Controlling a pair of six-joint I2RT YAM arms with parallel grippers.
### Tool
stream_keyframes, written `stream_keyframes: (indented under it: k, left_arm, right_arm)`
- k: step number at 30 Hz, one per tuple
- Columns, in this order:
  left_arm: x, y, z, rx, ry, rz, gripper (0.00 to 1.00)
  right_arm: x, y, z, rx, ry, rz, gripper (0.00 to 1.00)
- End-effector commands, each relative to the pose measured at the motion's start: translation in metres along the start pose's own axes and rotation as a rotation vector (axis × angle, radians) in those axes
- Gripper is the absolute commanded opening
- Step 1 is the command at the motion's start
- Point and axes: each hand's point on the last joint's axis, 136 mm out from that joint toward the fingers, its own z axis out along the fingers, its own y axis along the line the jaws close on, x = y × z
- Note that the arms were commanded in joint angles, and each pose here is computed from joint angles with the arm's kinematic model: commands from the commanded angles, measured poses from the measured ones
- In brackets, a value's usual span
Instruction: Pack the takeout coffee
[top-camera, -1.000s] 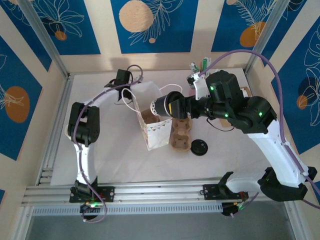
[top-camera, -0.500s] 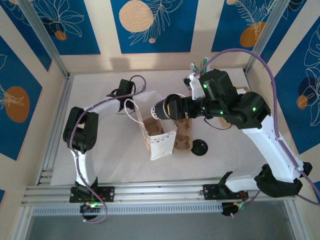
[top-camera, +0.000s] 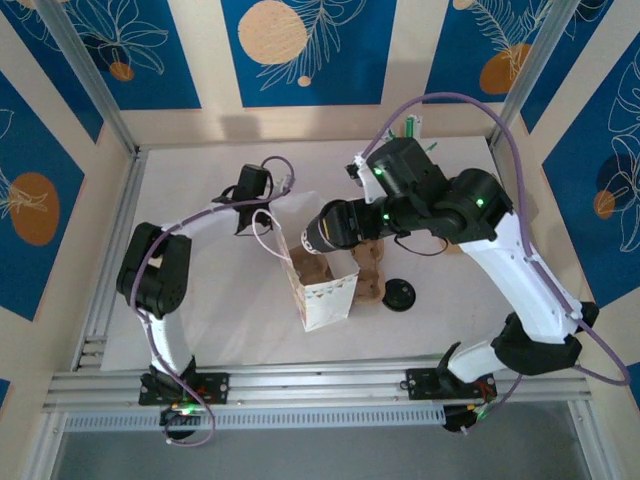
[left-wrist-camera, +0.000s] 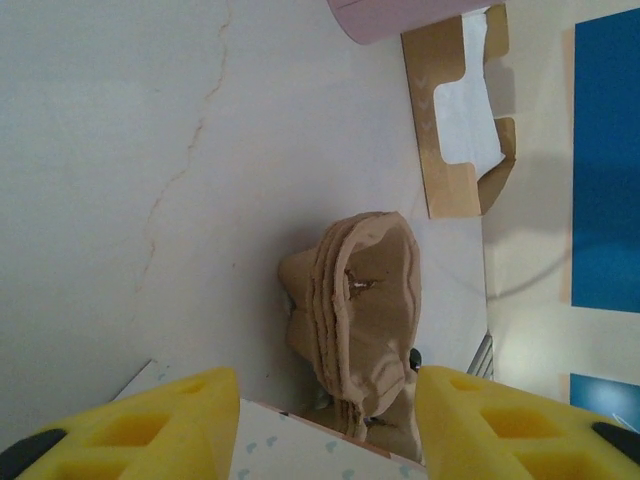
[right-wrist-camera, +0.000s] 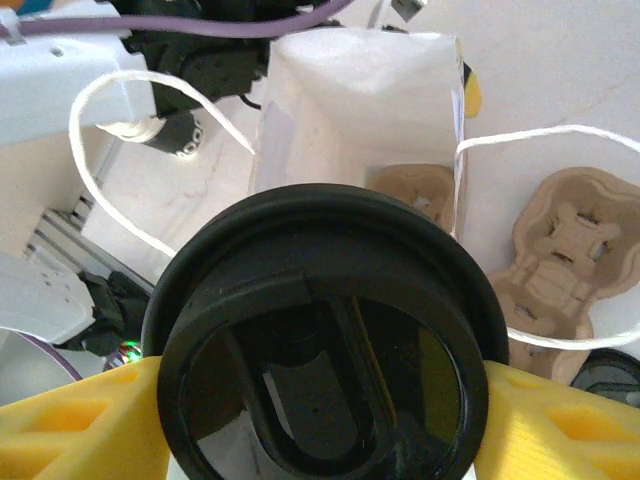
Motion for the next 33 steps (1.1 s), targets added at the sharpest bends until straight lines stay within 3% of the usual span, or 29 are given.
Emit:
stream_keyframes:
  k: [1,7,33]
  left_arm:
    - [-0.009,-0.007,-0.018,0.002,-0.06,0.011,0.5]
    - [-0.015,0.0,-0.035,-0.006,-0.094,0.002,0.52]
    - [0.002,0.02,-0.016,0.021,-0.046,-0.03,0.52]
  right_arm:
    - [0.01,-0.007,0.001,0.084,0.054,-0.009,0.69]
    - [0.015,-0.004,0.011,0.149,0.112,-0.047,0.69]
    - [0.039,0.008,0.06,0.309,0.32,-0.139,0.69]
